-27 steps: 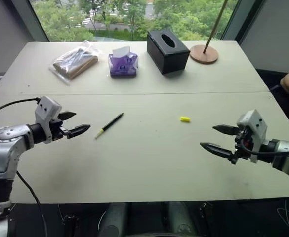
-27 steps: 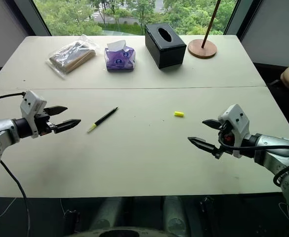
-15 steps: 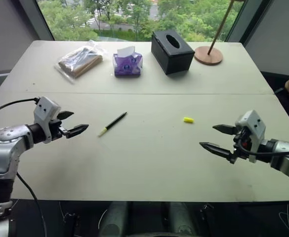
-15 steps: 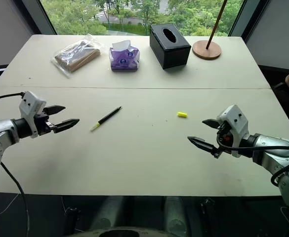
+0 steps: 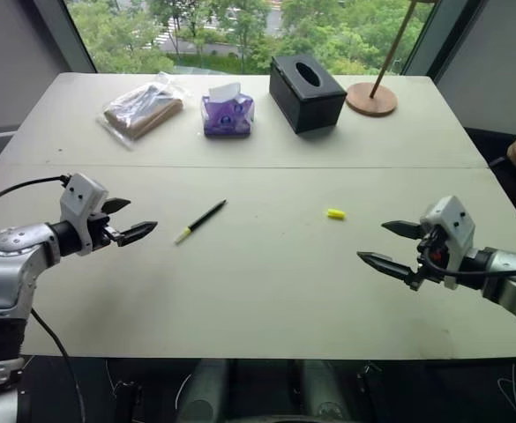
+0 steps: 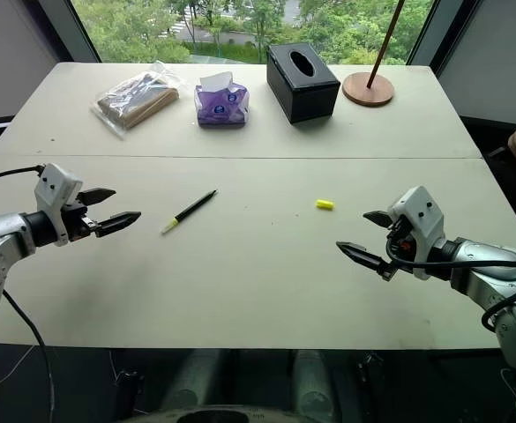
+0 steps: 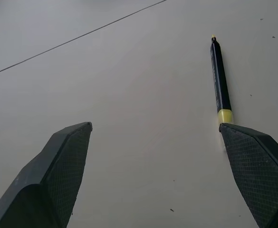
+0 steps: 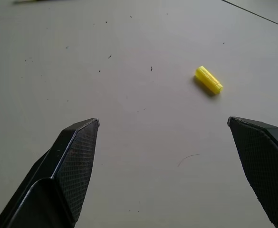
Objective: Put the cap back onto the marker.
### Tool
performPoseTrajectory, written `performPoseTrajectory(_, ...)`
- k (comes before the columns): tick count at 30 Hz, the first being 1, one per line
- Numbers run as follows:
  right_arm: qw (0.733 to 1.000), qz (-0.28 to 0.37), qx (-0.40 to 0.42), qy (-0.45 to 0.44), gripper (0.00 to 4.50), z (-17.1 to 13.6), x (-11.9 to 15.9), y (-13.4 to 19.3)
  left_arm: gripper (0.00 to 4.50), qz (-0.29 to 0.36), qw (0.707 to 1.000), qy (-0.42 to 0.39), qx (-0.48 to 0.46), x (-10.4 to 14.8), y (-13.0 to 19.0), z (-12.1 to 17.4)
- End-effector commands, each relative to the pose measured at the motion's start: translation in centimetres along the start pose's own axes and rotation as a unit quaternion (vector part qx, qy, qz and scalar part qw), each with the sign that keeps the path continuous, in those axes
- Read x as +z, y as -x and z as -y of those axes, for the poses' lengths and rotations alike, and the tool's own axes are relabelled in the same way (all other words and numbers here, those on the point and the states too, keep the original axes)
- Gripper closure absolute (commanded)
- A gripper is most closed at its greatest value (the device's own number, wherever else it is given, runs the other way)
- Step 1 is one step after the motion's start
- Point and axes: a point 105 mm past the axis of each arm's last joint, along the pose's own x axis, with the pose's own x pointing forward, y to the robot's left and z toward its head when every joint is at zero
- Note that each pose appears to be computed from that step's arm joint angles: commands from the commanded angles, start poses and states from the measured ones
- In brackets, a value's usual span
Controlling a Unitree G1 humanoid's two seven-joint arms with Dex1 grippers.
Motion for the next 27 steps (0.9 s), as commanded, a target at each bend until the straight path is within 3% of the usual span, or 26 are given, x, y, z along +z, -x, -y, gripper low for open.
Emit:
performPoseTrajectory(1, 0.999, 0.031, 0.024, 0.033, 0.02, -0.9, 1.8, -0.5, 0.02, 0.019, 1.0, -0.022, -0.01, 1.4, -0.4, 0.1)
performPoseTrajectory(10, 0.984, 0.058, 0.143, 0.09, 0.02, -5.2, 4.4, -3.0, 0.02, 0.034, 0.996, -0.05, -0.059, 2.6, -4.4, 1.3)
performPoseTrajectory(19, 0.979, 0.086, 0.149, 0.108, 0.02, -6.2, 5.8, -4.6, 0.02, 0.039, 0.993, -0.055, -0.101, 3.1, -10.2, 3.7)
performPoseTrajectory(27, 0.981, 0.095, 0.132, 0.105, 0.02, -6.4, 5.7, -5.1, 0.02, 0.01, 0.993, -0.051, -0.107, 1.5, -12.3, 4.6)
